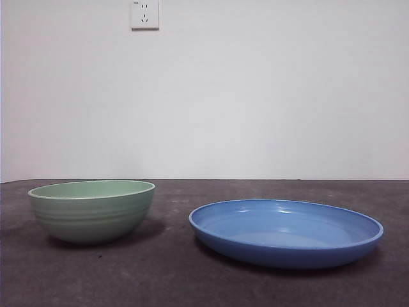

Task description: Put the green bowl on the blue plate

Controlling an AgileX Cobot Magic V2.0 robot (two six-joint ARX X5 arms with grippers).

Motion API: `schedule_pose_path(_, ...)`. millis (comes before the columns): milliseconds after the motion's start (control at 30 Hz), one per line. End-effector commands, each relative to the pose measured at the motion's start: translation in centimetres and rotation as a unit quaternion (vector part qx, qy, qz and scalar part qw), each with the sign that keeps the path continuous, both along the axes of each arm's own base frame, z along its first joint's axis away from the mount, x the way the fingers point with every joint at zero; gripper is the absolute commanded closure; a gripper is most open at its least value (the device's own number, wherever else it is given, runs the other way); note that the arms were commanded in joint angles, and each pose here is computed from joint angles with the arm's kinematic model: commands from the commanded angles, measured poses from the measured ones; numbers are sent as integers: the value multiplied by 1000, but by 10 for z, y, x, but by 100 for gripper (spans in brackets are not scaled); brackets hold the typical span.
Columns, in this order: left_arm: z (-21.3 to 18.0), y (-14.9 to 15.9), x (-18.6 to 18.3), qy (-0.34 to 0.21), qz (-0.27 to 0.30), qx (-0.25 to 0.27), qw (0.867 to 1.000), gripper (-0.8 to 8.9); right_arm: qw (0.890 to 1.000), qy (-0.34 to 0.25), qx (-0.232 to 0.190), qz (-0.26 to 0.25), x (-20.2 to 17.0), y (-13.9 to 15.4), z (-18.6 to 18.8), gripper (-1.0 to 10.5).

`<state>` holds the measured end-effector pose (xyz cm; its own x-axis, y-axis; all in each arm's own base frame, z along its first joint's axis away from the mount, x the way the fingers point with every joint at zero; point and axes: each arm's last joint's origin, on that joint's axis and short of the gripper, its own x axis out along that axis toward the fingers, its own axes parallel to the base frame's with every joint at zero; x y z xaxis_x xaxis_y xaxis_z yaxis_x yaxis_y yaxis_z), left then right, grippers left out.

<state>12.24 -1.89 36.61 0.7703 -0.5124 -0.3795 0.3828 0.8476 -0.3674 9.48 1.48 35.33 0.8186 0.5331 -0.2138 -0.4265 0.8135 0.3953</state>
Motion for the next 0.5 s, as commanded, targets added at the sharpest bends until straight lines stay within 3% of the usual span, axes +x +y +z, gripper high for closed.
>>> schedule_pose_path(33,9,-3,5,-6,-41,10,999,798,999,-8,-24,31,4,1,11,933)
schedule_pose_path(267,6,-9,16,6,-99,19,995,795,991,13,-27,129,14,7,15,933)
schedule_pose_path(500,6,-9,16,-8,-109,36,993,785,990,16,-27,139,13,9,14,932)
